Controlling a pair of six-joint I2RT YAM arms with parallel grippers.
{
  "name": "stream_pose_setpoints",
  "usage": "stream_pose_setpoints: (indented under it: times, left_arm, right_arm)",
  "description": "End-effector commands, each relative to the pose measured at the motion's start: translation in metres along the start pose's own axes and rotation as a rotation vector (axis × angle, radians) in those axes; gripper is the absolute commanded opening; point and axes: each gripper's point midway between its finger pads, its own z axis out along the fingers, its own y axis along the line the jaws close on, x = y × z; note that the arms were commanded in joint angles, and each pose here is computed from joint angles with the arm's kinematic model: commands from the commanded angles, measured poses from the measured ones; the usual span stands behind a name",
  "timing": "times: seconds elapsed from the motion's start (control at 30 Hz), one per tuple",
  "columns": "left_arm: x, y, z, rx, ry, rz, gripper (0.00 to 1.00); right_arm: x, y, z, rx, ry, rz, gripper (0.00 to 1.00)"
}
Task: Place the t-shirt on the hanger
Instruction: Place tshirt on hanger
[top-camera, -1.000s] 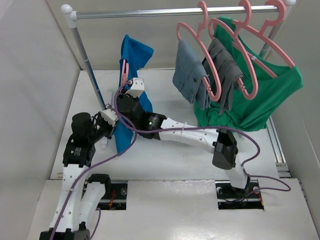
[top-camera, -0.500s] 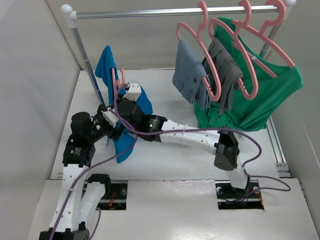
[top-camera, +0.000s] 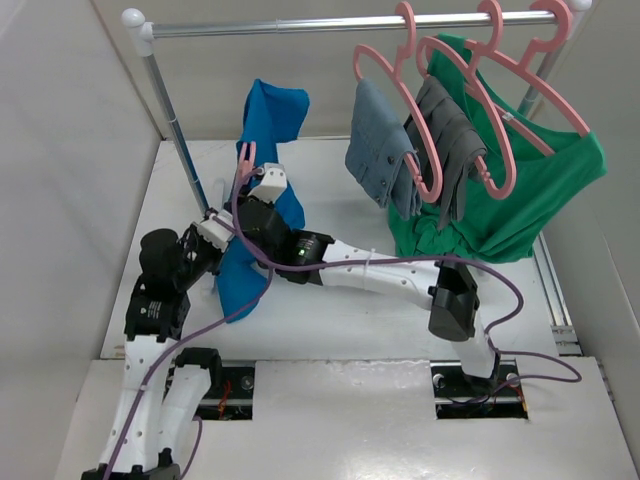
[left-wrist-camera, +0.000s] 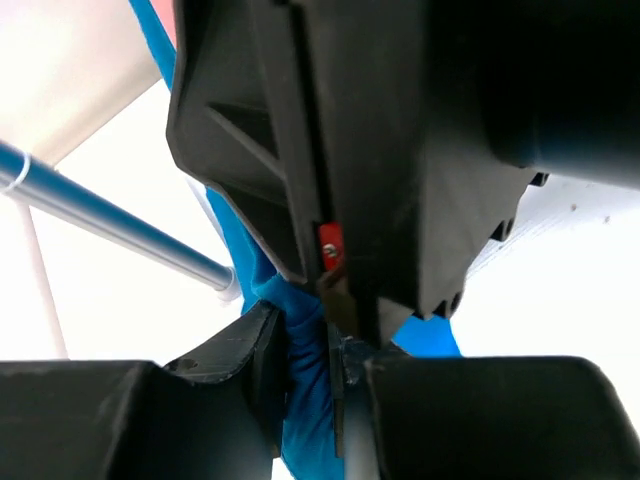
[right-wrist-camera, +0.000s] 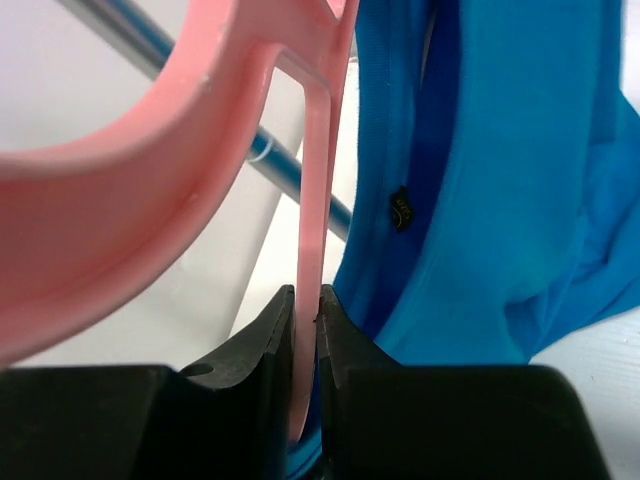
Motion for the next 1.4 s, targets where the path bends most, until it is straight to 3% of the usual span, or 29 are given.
stream_pose_setpoints:
  times: [0.0,0.17,0.2,0.23,0.47,0.6,0.87,0.93,1.1,1.37]
  left_arm:
    - [-0.027,-0.001,-0.01,-0.008,-0.092,-0.016,0.0]
    - [-0.041,-0.006,-0.018,0.0,-0.138,-0.118,0.0]
    - [-0.043,-0.006,-0.018,-0.002,-0.147,-0.137,0.0]
    - [-0.051,-0.005,-0.022,-0.009,-0.17,-0.149,0.0]
    - [-0.063,-0.008,-0.021,0.017,-0.188,-0.262,0.0]
    - [-0.064,-0.004,-0.019,0.007,-0.168,-0.302,0.0]
    - [-0.066,0.007,-0.022,-0.056,-0.173,-0.317,0.0]
    - [-0.067,0.009,-0.022,-0.07,-0.178,-0.314,0.0]
    - [-0.073,0.014,-0.029,-0.097,-0.199,-0.285,0.0]
    - [-0.127,0.045,-0.068,-0.243,-0.338,-0.175,0.0]
  right_arm:
    - [-0.036,0.024,-0.021,-0.107,-0.015,-0.068,0.02]
    - [-0.035,-0.001,-0.015,-0.101,0.014,-0.116,0.22]
    - [-0.038,0.003,-0.019,-0.124,0.015,-0.107,0.29]
    - [-0.039,-0.004,-0.017,-0.12,0.021,-0.13,0.42]
    - [-0.052,-0.007,-0.017,-0.18,0.025,-0.226,0.75]
    - [-0.063,-0.012,-0.022,-0.194,0.012,-0.309,0.81]
    - [-0.101,-0.011,-0.04,-0.214,-0.057,-0.459,0.84]
    - [-0.107,-0.024,-0.042,-0.179,-0.067,-0.469,0.93]
    - [-0.116,-0.042,-0.045,-0.128,-0.055,-0.497,0.97]
    - [-0.116,-0.06,-0.063,-0.119,-0.036,-0.542,0.99]
